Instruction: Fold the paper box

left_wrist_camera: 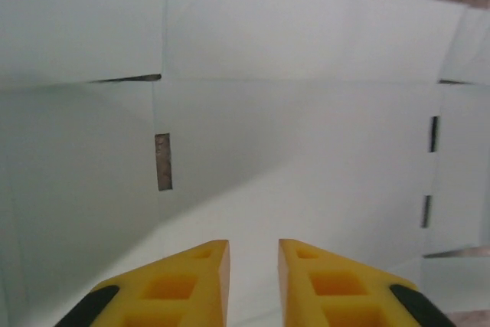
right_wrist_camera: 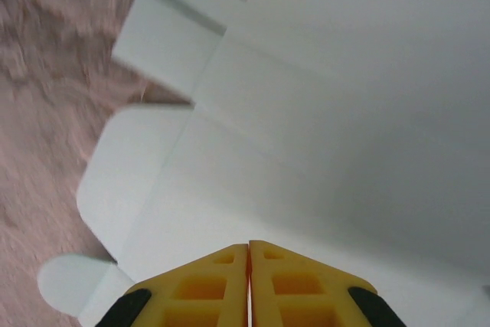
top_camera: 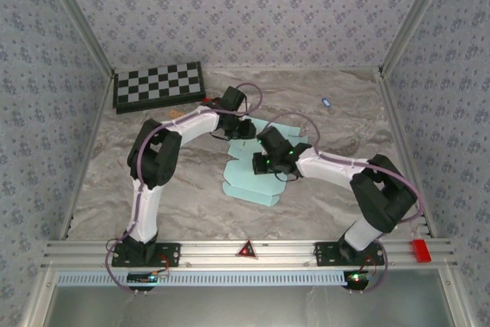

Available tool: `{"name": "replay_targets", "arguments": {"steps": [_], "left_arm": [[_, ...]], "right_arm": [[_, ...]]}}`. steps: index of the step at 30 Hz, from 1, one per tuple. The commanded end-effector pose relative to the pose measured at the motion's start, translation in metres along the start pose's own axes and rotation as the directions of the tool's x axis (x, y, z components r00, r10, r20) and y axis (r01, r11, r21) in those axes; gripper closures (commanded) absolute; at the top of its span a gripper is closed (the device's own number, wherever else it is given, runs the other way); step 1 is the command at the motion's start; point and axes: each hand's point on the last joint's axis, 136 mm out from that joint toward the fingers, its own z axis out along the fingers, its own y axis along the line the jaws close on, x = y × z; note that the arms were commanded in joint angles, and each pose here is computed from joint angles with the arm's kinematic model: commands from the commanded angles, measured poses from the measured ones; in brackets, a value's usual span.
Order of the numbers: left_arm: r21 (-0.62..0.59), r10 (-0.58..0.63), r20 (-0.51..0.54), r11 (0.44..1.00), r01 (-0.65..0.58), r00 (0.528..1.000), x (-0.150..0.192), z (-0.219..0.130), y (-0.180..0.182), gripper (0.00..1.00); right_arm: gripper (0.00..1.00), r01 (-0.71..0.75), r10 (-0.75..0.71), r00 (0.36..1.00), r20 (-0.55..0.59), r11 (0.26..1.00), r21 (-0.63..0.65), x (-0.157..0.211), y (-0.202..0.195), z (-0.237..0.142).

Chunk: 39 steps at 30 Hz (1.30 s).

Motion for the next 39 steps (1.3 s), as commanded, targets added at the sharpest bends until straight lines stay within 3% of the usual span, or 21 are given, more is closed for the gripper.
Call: {"name": "replay_targets", "arguments": {"steps": [1,11,25,27,39], "left_arm": [[0.035,0.009,0.091,0.999,-0.013,0.996,-0.029,-0.039,-0.022,0.74],[-0.006,-0.064,0.126,0.998,0.066,0.990,-0.053,-0.039,-0.010,0.65],[-0.080,-0.123,0.092,0.988,0.131,0.988,-0.064,-0.004,0.017,0.52],[-0.098,-0.119,0.087,0.987,0.127,0.989,-0.063,-0.003,0.020,0.45],[-0.249,-0.074,0.125,0.963,0.104,0.989,-0.064,-0.011,0.047,0.45]], "right_arm": [[0.90,-0.045,0.044,0.999,0.022,0.999,0.025,-0.013,-0.021,-0.005],[0.92,-0.139,0.138,0.990,0.044,0.990,0.030,-0.049,-0.045,0.020],[0.95,-0.214,0.216,0.976,-0.025,0.974,0.077,-0.037,-0.070,0.060],[0.95,-0.214,0.217,0.976,-0.030,0.973,0.080,-0.036,-0.071,0.062],[0.95,-0.254,0.260,0.965,-0.040,0.961,0.111,-0.028,-0.079,0.068]]}}
